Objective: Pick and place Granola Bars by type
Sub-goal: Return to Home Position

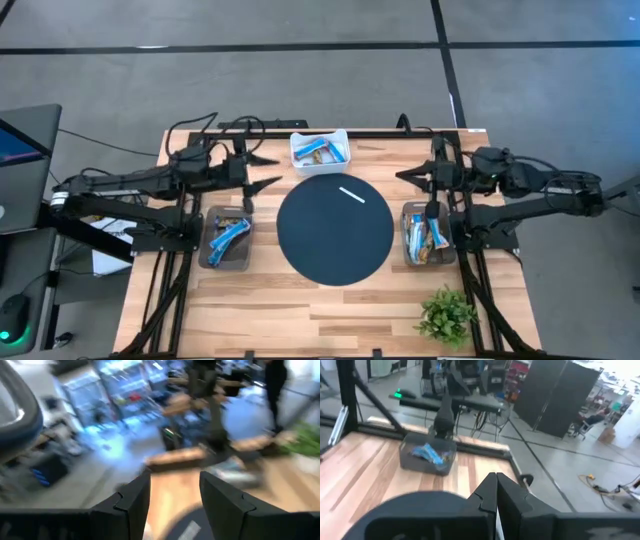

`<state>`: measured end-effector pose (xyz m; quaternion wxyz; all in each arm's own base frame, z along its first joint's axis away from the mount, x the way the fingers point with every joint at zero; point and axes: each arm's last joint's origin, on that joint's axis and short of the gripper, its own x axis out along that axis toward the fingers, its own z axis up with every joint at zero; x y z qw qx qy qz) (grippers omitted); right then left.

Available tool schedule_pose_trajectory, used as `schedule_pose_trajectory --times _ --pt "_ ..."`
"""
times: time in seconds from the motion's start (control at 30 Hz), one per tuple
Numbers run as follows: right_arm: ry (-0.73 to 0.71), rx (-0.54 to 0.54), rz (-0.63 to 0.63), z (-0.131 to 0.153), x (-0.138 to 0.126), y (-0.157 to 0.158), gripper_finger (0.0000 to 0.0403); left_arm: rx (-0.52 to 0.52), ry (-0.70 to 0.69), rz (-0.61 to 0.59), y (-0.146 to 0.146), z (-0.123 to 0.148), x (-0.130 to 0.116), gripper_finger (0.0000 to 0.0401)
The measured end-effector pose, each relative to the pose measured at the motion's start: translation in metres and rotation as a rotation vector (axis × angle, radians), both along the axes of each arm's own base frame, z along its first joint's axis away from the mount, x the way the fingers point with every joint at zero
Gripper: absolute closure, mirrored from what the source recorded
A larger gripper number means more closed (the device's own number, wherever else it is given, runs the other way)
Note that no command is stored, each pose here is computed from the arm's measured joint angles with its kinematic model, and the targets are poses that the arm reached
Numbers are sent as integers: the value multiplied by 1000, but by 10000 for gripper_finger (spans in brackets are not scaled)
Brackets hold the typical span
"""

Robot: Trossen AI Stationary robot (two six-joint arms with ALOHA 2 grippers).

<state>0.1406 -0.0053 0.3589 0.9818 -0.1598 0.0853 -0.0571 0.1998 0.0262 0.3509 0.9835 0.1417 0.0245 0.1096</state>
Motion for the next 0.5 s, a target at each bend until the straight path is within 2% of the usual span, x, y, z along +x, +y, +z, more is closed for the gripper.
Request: schedule_pose_trajectory --times 0.23,0.4,0.5 --pt "-23 66 -34 -32 -10 -3 403 -80 124 -146 -10 -6 -24 236" --pt "-95 101 -24 -49 -19 -1 403 -114 76 -188 -20 -20 -37 236" --pt "-102 113 -7 -60 -25 1 403 -119 18 -162 -25 -37 -45 236"
